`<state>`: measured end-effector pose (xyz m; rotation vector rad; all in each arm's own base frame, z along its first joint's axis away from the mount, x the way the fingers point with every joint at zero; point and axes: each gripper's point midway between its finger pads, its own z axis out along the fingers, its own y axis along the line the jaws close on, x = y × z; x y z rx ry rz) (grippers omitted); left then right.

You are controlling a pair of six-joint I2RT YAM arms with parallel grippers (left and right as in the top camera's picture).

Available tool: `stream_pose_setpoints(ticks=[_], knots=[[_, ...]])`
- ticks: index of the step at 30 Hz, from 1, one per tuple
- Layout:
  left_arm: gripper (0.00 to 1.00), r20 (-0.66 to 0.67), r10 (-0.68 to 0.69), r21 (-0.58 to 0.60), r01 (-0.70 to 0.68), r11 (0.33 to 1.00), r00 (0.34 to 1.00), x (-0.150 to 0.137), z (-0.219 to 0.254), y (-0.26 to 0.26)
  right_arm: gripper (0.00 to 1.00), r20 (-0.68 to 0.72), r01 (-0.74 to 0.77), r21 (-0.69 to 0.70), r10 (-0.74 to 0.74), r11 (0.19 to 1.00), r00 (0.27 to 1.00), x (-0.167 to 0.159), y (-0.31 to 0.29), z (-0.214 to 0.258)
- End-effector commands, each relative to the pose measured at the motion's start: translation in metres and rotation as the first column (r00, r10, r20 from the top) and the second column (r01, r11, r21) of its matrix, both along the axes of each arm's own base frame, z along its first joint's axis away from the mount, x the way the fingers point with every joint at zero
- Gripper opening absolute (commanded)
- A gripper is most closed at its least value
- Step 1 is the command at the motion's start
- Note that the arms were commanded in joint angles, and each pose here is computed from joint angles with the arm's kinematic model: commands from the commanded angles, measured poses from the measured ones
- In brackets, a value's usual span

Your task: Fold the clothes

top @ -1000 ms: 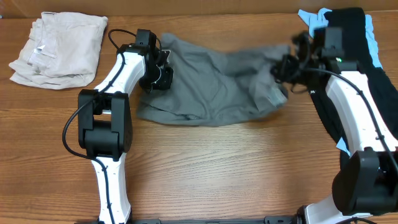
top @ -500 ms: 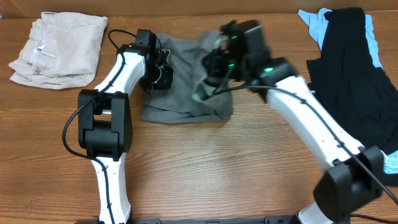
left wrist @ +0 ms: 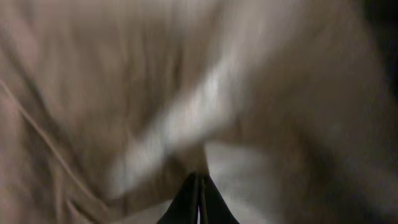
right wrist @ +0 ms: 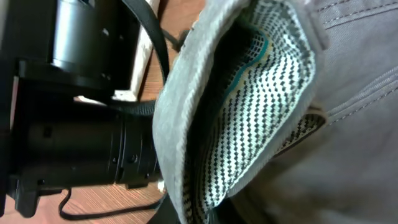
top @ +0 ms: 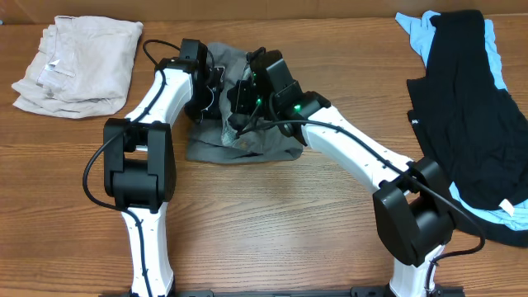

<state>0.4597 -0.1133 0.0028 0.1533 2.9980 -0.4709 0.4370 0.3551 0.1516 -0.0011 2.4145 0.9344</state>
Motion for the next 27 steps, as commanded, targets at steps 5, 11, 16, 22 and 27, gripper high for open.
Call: stream_pose_setpoints(ticks=[5,11,16,22,27], knots=[[0.12,-0.117,0.041,0.045,-0.036,0.998,0.992,-0.006,0.029,0.026,0.04,0.04,0.016,0.037,-0.018,0.999,0.999,0.009,0.003,0.022],[0.31,-0.057,0.069,0.101,-0.063,0.993,0.996,0.008,0.088,0.045,0.04,0.04,0.016,0.037,-0.018,0.999,0.999,0.008,0.003,0.022],[0.34,0.046,0.145,0.167,-0.151,0.974,0.988,0.022,0.141,0.075,0.04,0.047,0.016,0.041,-0.018,0.999,0.999,0.01,0.004,0.022],[0.37,0.168,0.243,0.104,-0.262,0.959,0.955,0.038,0.189,0.102,0.04,0.133,-0.032,0.08,0.021,0.996,0.991,0.016,0.034,0.016],[0.44,0.166,0.249,0.08,-0.265,0.961,0.954,0.038,0.191,0.106,0.66,0.225,-0.132,0.077,0.111,0.988,0.968,0.007,0.067,0.009]])
